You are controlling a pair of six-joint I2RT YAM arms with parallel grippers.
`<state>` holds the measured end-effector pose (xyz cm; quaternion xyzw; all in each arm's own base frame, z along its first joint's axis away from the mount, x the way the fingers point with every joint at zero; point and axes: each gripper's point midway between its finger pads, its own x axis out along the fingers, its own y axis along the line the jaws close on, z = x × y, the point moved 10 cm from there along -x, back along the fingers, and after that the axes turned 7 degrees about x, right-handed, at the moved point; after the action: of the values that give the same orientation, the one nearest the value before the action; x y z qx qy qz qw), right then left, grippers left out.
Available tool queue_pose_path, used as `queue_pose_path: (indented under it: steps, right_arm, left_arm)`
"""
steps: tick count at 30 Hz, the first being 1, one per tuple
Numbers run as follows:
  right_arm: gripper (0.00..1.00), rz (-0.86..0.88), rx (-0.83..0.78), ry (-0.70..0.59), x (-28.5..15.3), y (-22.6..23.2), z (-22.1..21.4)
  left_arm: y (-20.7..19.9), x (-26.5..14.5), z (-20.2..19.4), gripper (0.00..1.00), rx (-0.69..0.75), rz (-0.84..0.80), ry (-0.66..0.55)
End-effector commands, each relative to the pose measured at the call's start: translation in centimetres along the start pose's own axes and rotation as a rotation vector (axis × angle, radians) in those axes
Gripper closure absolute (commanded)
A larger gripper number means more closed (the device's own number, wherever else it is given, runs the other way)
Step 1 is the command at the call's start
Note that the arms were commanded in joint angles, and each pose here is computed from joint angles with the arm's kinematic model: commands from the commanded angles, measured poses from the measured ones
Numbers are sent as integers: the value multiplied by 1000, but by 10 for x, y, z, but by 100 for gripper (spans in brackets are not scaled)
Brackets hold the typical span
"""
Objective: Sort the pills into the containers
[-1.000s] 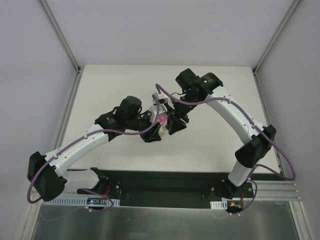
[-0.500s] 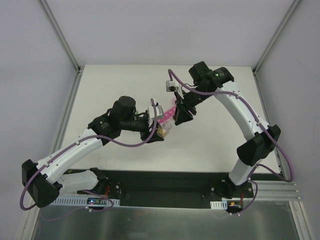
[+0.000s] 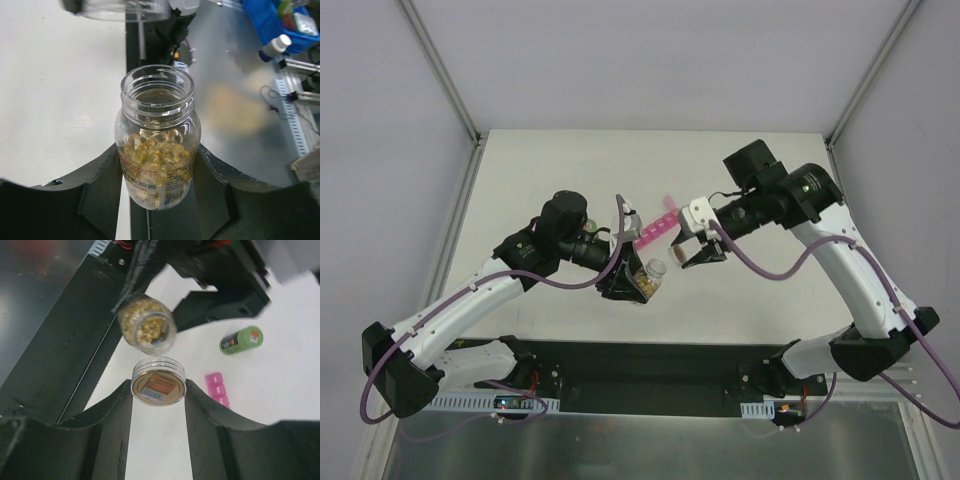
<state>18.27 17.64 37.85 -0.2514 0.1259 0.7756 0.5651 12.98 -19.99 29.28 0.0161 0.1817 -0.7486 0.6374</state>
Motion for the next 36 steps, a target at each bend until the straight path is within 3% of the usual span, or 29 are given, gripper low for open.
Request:
queue_pose_path:
  steps: [1, 7, 22, 28, 36]
  right_arm:
    - [71, 212, -76, -8, 5, 50, -4]
    - [70, 227, -209, -6, 7, 52, 10]
    - [68, 367, -214, 40, 30, 53, 17]
    - [69, 371, -227, 75, 29, 59, 18]
    - [69, 331, -227, 119, 22, 56, 19]
  left_arm:
    - [-18, -7, 18, 88, -31, -206, -69]
    - [-14, -2, 22, 88, -119, -331, -52]
    - [-6, 4, 28, 87, -120, -357, -48]
    - [-7, 1, 24, 87, -92, -310, -26]
    - [-7, -1, -1, 87, -95, -168, 113]
